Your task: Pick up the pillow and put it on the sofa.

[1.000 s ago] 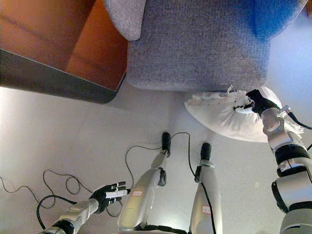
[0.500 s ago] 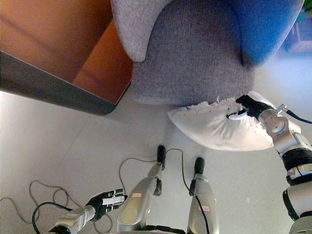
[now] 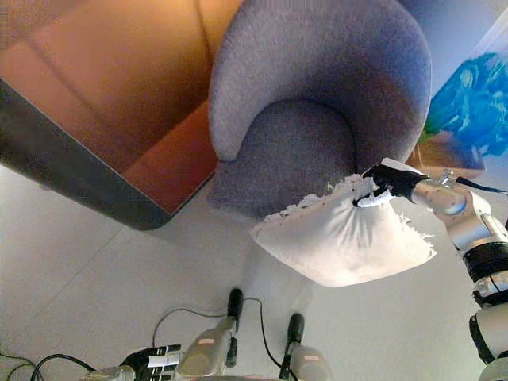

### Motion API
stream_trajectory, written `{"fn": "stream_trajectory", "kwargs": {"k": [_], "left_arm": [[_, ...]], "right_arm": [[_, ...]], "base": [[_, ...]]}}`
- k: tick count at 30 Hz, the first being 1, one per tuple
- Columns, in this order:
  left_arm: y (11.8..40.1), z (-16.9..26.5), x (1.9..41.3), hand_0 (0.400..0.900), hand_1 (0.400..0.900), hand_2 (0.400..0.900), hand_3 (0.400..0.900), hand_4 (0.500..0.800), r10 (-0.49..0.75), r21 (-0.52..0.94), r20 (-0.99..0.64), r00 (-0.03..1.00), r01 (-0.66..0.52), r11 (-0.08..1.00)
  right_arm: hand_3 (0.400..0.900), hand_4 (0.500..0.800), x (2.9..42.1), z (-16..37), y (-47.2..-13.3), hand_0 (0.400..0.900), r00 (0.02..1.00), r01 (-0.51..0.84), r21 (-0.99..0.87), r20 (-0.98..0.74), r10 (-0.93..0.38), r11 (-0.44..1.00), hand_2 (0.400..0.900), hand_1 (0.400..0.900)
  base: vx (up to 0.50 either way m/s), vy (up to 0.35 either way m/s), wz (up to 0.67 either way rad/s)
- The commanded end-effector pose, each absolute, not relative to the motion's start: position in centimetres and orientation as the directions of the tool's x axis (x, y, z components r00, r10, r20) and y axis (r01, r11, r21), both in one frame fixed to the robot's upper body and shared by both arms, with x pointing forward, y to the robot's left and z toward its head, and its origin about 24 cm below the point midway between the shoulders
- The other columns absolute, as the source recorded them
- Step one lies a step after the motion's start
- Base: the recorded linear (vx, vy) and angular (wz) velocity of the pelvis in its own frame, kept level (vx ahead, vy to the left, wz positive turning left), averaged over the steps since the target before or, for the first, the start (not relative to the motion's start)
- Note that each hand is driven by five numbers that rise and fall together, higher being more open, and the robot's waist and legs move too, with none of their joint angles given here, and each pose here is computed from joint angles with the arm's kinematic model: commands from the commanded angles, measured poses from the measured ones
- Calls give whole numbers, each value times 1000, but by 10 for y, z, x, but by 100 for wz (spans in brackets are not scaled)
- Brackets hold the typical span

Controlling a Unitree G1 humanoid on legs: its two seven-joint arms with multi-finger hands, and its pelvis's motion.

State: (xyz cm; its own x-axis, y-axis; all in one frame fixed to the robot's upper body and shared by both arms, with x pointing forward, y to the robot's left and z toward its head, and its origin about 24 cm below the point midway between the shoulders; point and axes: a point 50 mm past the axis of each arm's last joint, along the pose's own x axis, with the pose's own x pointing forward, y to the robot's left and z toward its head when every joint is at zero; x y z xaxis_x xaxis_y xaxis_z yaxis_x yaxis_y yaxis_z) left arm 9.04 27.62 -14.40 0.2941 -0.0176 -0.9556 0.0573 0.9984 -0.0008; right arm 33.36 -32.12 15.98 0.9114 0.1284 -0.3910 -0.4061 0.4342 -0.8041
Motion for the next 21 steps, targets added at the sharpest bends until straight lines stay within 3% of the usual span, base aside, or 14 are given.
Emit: {"fn": "stream_trajectory", "kwargs": {"k": [1, 8, 17, 21], "left_arm": [[297, -147, 31, 900, 900, 900, 900, 800, 44, 50, -996, 80, 72, 996], [297, -148, 22, 900, 900, 900, 900, 800, 49, 51, -999, 19, 95, 994], [299, -148, 11, 900, 900, 900, 900, 800, 56, 51, -998, -41, 98, 994], [299, -148, 6, 900, 900, 900, 900, 800, 50, 44, -997, -54, 97, 994]], "right_arm": [[400, 500, 344, 265, -315, 400, 971, -205, -854, -116, 210, 478, 400, 400], [400, 500, 357, 292, -311, 400, 972, -221, -833, -144, 186, 508, 400, 400], [400, 500, 372, 326, -295, 400, 993, -117, -845, -86, 84, 521, 400, 400], [400, 500, 370, 341, -304, 400, 999, -27, -843, -42, -15, 537, 400, 400]], "base": [[79, 37, 11], [73, 33, 8], [57, 32, 7], [57, 29, 9]]}}
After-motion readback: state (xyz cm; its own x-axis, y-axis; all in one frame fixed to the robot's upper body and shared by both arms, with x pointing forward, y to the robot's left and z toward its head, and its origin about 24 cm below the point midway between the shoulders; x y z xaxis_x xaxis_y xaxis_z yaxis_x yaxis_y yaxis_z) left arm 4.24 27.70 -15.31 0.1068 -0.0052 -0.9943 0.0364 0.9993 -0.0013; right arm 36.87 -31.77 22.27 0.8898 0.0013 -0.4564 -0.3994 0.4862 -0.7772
